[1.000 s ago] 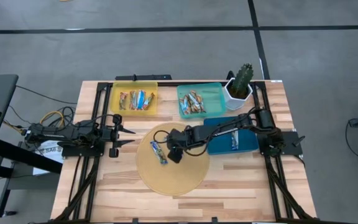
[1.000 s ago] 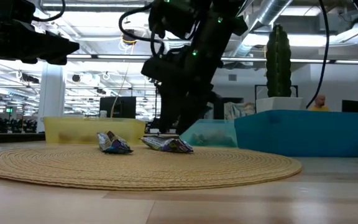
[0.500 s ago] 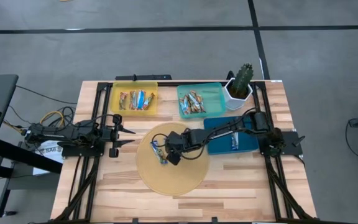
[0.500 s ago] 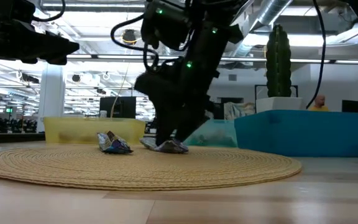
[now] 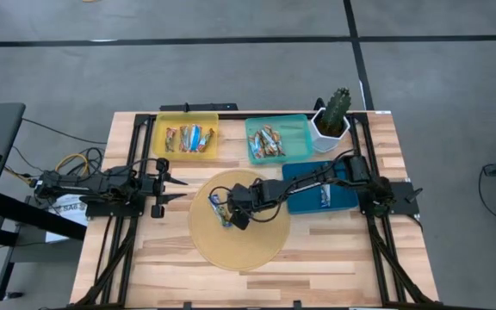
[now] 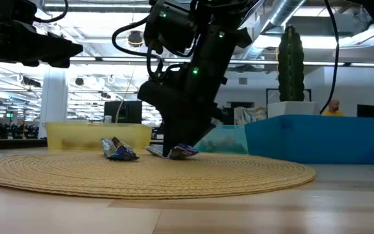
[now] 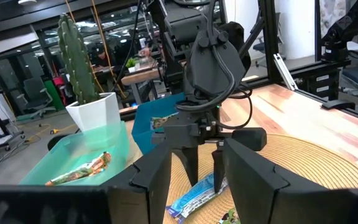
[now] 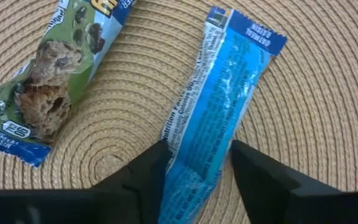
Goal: Pick and place Granola Bars by type
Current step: Put the blue granola bar into the blue bin
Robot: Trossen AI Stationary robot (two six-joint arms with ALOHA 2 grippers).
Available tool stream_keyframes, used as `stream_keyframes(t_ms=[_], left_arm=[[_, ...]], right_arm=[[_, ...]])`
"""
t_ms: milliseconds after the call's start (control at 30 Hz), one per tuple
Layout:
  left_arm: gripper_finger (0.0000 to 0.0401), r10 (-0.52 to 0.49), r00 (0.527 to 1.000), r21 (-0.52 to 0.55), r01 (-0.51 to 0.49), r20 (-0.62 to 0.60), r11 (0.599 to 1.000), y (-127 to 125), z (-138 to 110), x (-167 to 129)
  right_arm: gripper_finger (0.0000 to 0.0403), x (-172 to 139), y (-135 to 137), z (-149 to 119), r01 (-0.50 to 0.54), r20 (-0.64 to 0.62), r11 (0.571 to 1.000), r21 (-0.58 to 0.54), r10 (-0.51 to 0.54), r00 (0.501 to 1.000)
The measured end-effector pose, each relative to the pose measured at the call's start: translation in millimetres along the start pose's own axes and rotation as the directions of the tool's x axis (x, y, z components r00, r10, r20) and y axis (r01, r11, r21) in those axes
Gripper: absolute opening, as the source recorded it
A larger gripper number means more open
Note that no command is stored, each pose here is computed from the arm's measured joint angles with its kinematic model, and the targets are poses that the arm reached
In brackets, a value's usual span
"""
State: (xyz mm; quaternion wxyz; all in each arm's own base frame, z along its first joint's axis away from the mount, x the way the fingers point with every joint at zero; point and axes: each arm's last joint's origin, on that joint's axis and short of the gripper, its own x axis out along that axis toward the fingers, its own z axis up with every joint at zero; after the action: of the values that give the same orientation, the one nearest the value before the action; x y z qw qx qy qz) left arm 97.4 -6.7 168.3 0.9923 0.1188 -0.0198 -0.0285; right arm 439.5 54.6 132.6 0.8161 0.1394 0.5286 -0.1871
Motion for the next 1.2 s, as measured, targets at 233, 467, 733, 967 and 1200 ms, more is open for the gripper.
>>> stream_keyframes(t_ms=[233, 467, 733, 967, 1200], left_arm=[[0.0140, 0.000, 1.000, 0.000, 0.000, 0.000, 1.000, 0.0, 0.0, 0.0], [0.0140, 0.000, 1.000, 0.000, 0.000, 0.000, 1.000, 0.0, 0.1, 0.0], [0.0140, 0.001, 1.000, 0.000, -0.001, 0.000, 1.000, 0.0, 0.0, 0.0], [0.0140, 0.000, 1.000, 0.000, 0.000, 0.000, 1.000, 0.0, 0.0, 0.0], [0.0140, 0.000, 1.000, 0.000, 0.000, 0.000, 1.000, 0.0, 0.0, 0.0]], right_arm=[[0.0096, -0.1, 1.0, 0.9, -0.007, 0.011, 1.000, -0.010, 0.007, 1.000], [0.0040, -4.5, 2.8, 3.7, -0.024, 0.037, 0.999, -0.049, 0.026, 0.999], [0.0004, -21.6, 3.5, 9.9, -0.017, 0.097, 0.997, -0.075, 0.024, 0.995], [0.0011, -48.7, -1.6, 16.1, 0.032, 0.161, 0.996, -0.083, -0.018, 0.987], [0.0008, -92.4, -15.1, 16.5, 0.100, 0.180, 0.993, -0.062, -0.088, 0.980]])
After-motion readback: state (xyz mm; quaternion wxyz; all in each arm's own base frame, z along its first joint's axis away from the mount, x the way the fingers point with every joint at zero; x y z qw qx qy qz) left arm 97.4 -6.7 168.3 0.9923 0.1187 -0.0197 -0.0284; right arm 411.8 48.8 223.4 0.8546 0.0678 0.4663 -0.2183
